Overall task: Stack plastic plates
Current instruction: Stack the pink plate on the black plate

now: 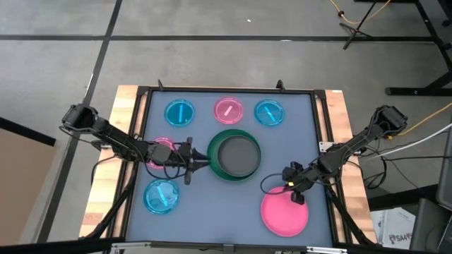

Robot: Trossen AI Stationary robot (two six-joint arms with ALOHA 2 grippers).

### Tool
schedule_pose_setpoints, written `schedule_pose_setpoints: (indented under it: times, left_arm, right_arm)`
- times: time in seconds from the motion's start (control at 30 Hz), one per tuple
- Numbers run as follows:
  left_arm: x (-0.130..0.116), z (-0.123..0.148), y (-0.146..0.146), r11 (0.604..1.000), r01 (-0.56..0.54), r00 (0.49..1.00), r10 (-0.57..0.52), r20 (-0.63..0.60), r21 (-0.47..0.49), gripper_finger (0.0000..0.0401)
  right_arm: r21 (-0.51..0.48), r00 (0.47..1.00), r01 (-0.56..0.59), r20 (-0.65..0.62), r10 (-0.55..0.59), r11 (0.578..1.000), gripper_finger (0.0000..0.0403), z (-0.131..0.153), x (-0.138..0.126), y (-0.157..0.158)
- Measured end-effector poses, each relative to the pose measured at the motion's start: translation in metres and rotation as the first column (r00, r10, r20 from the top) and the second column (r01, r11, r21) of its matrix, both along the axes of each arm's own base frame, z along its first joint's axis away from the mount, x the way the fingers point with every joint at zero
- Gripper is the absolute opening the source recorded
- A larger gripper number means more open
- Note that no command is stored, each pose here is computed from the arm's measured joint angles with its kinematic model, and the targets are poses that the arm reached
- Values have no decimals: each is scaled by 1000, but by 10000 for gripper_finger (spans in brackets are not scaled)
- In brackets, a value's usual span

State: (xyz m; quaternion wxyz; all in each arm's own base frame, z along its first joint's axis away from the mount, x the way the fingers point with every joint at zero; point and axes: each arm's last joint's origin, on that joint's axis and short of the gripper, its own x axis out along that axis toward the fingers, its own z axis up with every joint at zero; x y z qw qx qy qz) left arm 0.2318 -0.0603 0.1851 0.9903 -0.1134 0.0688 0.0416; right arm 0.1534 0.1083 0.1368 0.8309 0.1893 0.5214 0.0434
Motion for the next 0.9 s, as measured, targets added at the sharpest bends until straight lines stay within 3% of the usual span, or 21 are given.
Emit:
schedule_pose_setpoints:
  times: [0.43,0.9]
  left_arm:
    - [0,1,0,1000,-18,1000,18,14,-2,82]
    - [0,1,0,1000,-17,1000,17,14,-5,82]
  right_arm:
    - [4,994,-59,93,58,998,0,34,19,11]
    - [-68,977,-43,206,56,997,0,81,55,-13]
